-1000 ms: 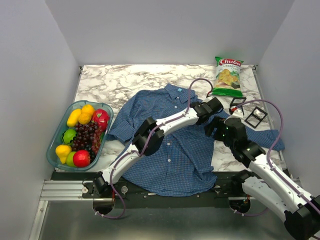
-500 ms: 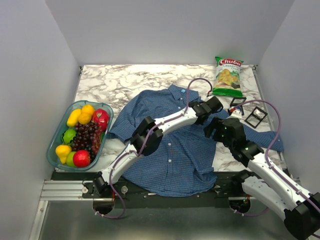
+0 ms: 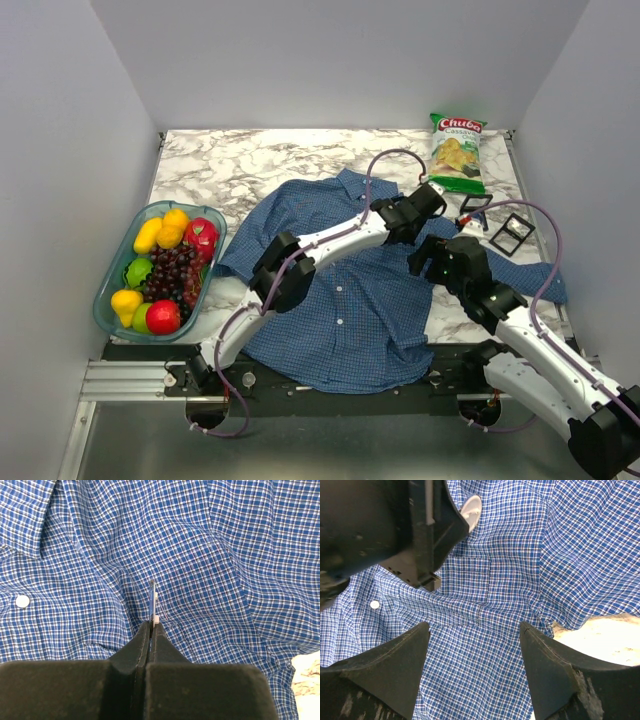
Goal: Pin the brooch onto the clothing
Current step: Adjust the brooch.
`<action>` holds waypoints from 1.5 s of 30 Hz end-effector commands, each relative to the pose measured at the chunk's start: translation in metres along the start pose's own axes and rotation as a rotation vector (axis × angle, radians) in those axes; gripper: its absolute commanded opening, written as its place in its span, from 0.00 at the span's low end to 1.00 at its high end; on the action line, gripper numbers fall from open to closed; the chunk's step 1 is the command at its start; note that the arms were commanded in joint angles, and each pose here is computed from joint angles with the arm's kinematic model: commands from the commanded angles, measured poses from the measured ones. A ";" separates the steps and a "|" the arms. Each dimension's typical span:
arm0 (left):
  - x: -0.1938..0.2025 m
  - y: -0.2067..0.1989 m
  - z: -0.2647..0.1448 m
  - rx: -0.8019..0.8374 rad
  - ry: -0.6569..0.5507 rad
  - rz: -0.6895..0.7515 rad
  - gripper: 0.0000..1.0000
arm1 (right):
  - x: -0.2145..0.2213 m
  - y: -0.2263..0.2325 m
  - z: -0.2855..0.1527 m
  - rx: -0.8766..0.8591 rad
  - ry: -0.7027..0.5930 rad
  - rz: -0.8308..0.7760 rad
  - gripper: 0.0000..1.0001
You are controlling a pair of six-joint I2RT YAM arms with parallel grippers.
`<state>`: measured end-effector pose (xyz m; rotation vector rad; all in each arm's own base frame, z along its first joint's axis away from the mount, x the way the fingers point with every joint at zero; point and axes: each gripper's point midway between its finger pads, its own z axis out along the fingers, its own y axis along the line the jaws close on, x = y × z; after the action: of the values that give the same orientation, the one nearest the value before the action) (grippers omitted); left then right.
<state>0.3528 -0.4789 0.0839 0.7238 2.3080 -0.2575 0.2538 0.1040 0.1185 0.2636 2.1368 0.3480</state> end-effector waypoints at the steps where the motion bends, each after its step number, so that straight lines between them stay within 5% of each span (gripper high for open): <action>1: -0.018 0.014 -0.023 -0.011 -0.046 -0.024 0.00 | 0.001 -0.006 0.003 0.022 -0.015 0.015 0.82; 11: 0.005 0.008 -0.080 0.263 -0.073 -0.055 0.00 | -0.035 0.025 -0.009 -0.205 -0.048 -0.087 0.86; 23: 0.077 -0.023 -0.185 0.825 0.068 0.044 0.00 | -0.025 0.100 -0.066 -0.743 0.020 -0.250 0.70; 31: 0.087 -0.028 -0.215 0.959 0.068 0.114 0.00 | -0.014 0.114 -0.080 -0.883 0.061 -0.284 0.59; 45: 0.089 -0.006 -0.239 1.056 0.070 0.128 0.00 | -0.001 0.133 -0.097 -1.077 0.121 -0.284 0.55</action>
<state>0.1793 -0.3631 0.1779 1.2949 2.1534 -1.3611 0.1860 0.2087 0.2163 -0.6349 1.7947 1.2238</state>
